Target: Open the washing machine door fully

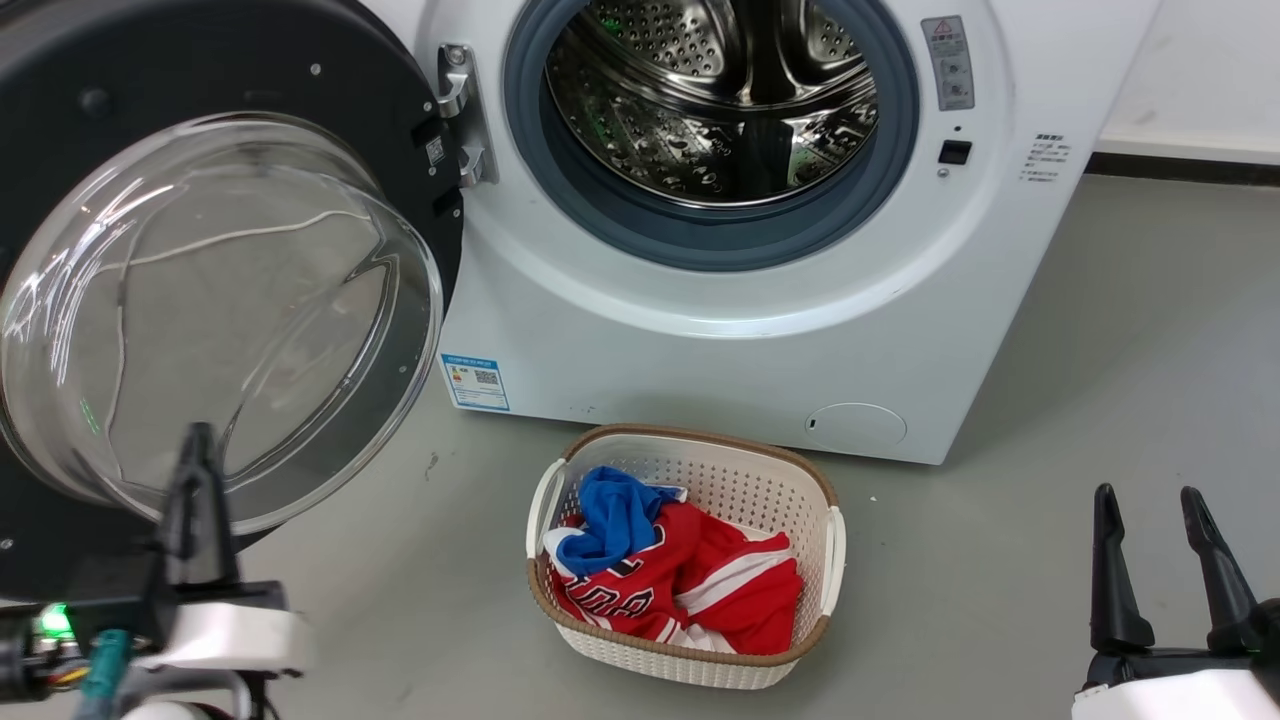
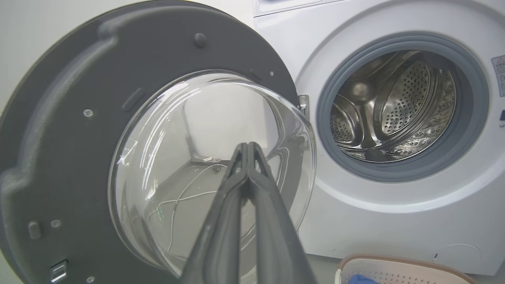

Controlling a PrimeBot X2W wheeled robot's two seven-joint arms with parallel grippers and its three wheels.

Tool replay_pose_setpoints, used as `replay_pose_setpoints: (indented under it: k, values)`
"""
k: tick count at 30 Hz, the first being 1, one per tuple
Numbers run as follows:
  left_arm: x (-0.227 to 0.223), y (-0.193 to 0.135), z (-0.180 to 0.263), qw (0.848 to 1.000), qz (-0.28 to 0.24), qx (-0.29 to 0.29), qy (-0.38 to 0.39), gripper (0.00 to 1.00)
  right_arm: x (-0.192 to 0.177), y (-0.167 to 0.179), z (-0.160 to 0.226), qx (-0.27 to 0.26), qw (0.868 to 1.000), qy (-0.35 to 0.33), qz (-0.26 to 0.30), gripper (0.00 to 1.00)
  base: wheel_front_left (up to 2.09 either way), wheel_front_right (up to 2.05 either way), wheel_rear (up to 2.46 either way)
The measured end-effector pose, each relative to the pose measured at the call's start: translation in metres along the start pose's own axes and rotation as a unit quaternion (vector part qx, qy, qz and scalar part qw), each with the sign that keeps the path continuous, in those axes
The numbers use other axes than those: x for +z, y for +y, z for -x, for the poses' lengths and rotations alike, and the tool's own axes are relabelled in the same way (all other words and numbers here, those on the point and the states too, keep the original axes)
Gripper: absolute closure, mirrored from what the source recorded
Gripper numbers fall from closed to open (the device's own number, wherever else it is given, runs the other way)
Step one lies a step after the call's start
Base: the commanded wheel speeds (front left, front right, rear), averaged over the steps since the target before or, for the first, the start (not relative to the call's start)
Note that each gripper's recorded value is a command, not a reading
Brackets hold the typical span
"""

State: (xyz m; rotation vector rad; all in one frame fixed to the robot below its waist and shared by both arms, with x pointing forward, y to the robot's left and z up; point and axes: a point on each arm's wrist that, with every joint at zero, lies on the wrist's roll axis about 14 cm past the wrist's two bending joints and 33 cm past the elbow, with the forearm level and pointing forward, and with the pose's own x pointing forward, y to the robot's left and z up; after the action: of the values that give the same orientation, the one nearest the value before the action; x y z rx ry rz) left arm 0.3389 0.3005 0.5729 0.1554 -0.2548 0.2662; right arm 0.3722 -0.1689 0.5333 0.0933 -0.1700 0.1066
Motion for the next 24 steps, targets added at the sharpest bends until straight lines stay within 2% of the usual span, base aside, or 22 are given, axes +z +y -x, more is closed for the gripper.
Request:
replay_pose_setpoints:
  k: [14,15,16,17,18,24]
  values:
    - [0.006,-0.103,0.015,0.989,0.075,-0.128,-0.003,1.00,0.015,-0.011,0.016,-0.019,1.000,-0.019,0.006,0.00,0.00,0.00,0.00]
    - [0.004,-0.108,0.016,0.988,0.080,-0.132,0.001,0.91,0.016,-0.012,0.017,-0.022,1.000,-0.020,0.007,0.00,0.00,0.00,0.00]
    - [0.002,-0.112,0.016,0.987,0.082,-0.137,0.005,0.63,0.016,-0.014,0.019,-0.025,0.999,-0.020,0.007,0.00,0.00,0.00,0.00]
    - [0.001,-0.117,0.017,0.987,0.083,-0.141,0.008,0.14,0.016,-0.015,0.020,-0.027,0.999,-0.019,0.008,0.00,0.00,0.00,0.00]
    - [-0.002,-0.121,0.018,0.986,0.084,-0.144,0.013,0.00,0.016,-0.016,0.022,-0.029,0.999,-0.018,0.008,0.00,0.00,0.00,0.00]
    - [-0.014,-0.136,0.024,0.984,0.087,-0.152,0.035,0.00,0.015,-0.021,0.029,-0.038,0.999,-0.016,0.009,0.00,0.00,0.00,0.00]
